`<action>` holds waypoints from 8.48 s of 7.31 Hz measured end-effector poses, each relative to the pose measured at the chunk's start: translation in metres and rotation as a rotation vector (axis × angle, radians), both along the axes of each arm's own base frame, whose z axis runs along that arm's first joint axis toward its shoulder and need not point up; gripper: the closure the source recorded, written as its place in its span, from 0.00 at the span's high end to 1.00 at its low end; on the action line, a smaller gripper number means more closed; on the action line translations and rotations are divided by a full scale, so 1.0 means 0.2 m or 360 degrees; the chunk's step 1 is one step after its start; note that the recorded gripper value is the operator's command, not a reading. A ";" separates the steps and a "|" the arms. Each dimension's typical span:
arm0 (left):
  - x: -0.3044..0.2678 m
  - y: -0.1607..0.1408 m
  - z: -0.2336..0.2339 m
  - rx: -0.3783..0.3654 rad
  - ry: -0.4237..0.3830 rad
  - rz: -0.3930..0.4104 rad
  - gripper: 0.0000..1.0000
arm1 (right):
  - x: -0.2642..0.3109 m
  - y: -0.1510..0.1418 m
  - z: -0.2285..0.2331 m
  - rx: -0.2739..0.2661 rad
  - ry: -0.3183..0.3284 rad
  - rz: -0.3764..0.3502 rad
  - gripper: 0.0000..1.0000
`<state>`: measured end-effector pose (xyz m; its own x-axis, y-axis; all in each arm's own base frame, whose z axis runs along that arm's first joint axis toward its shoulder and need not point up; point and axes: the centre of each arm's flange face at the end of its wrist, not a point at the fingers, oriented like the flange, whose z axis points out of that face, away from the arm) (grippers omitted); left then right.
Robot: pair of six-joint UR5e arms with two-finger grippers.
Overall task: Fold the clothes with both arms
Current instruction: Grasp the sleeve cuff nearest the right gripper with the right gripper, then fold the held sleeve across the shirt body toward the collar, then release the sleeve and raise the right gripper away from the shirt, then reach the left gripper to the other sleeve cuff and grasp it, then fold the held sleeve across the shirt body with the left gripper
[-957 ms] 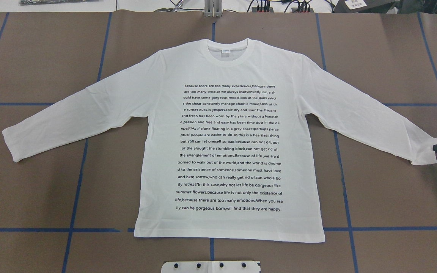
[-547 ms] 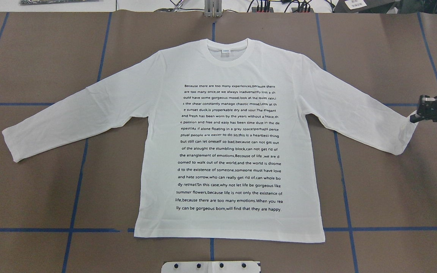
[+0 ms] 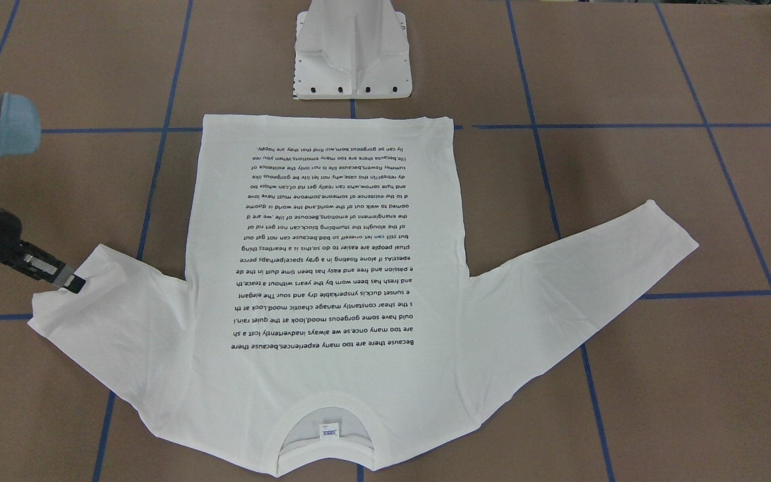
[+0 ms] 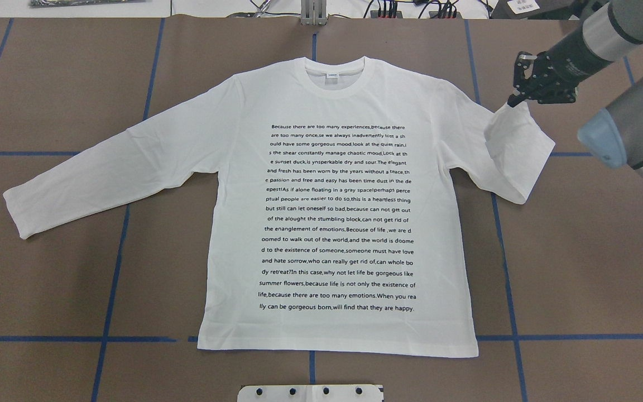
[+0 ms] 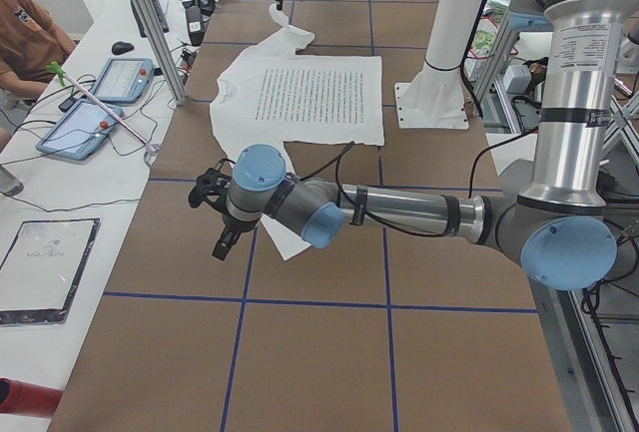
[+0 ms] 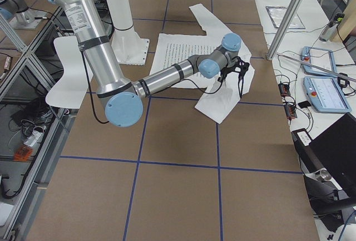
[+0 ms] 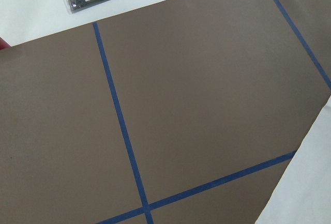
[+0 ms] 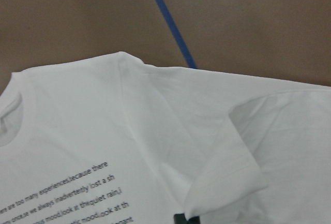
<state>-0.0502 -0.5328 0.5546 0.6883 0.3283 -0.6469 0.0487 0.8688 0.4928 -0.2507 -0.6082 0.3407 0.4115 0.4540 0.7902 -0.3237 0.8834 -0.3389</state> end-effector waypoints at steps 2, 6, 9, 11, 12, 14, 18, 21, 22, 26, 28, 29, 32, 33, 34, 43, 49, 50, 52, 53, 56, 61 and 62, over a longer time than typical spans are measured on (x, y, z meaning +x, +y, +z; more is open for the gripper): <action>0.01 0.00 -0.01 0.0003 0.0001 0.0004 0.99 | -0.35 -0.05 -0.48 0.0009 -0.0050 0.0066 0.00; 0.06 -0.02 -0.02 0.0010 0.0002 0.0037 0.99 | -1.09 -0.13 -1.08 0.0072 -0.0037 0.0097 0.00; 0.09 -0.02 -0.01 0.0009 0.0001 0.0054 0.99 | -1.37 -0.03 -1.21 0.0106 -0.0044 0.0091 0.00; 0.09 -0.02 -0.01 0.0008 0.0002 0.0055 0.99 | -1.51 0.06 -1.29 0.0151 -0.0036 0.0086 0.00; 0.09 -0.02 -0.01 0.0007 0.0002 0.0055 0.99 | -1.59 0.12 -1.32 0.0182 -0.0047 0.0074 0.00; 0.09 -0.02 -0.01 0.0007 0.0002 0.0055 0.99 | -1.74 0.27 -1.35 0.0243 -0.0076 0.0044 0.00; 0.09 -0.02 -0.01 0.0005 0.0001 0.0053 0.99 | -1.86 0.40 -1.37 0.0288 -0.0110 -0.0003 0.00; 0.09 -0.02 -0.01 0.0010 0.0001 0.0053 0.99 | -1.91 0.46 -1.38 0.0314 -0.0140 -0.0021 0.48; 0.09 -0.02 -0.02 0.0010 0.0002 0.0051 0.99 | -1.91 0.47 -1.39 0.0317 -0.0144 -0.0025 0.69; 0.09 -0.02 -0.03 0.0014 0.0008 0.0048 0.93 | -1.92 0.48 -1.39 0.0317 -0.0146 -0.0022 0.82; 0.18 -0.04 -0.04 -0.0052 0.0045 0.0034 0.94 | -1.81 0.39 -1.41 0.0288 -0.0171 0.0016 0.86; 0.33 -0.07 -0.06 -0.0070 0.0067 0.0079 0.96 | -1.69 0.30 -1.37 0.0245 -0.0180 0.0029 0.86; 0.66 -0.06 0.10 -0.0230 0.0096 0.0191 0.94 | -1.15 0.05 -0.87 0.0091 -0.0160 0.0063 0.99; 0.73 -0.05 0.17 -0.0318 0.0104 0.0190 0.90 | -0.95 0.02 -0.70 0.0051 -0.0156 0.0086 0.99; 0.81 -0.04 0.23 -0.0392 0.0107 0.0198 0.90 | -0.79 0.03 -0.56 0.0019 -0.0153 0.0106 0.99; 1.16 0.11 0.56 -0.0541 0.0132 0.0298 0.78 | -0.50 0.08 -0.18 -0.0069 -0.0080 0.0206 0.99; 1.21 0.14 0.59 -0.0553 0.0114 0.0322 0.63 | -0.51 0.09 -0.18 -0.0076 -0.0080 0.0210 0.99; 1.22 0.15 0.59 -0.0555 0.0112 0.0324 0.39 | -0.51 0.09 -0.18 -0.0077 -0.0080 0.0209 0.99; 1.22 0.15 0.59 -0.0562 0.0114 0.0318 0.00 | -0.51 0.09 -0.17 -0.0078 -0.0079 0.0209 0.99; 1.22 0.15 0.58 -0.0568 0.0121 0.0314 0.00 | -0.51 0.09 -0.17 -0.0078 -0.0079 0.0210 0.99; 1.23 0.14 0.46 -0.0520 0.0160 0.0322 0.00 | -0.54 0.09 -0.16 -0.0064 -0.0059 0.0227 0.99; 1.45 -0.06 -0.51 -0.0643 0.0606 0.0278 0.00 | -0.37 0.08 -0.01 -0.0023 -0.0007 0.0235 0.99; 1.62 -0.13 -0.81 -0.0701 0.0694 0.0254 0.00 | -0.28 0.07 0.07 0.0012 0.0022 0.0219 0.99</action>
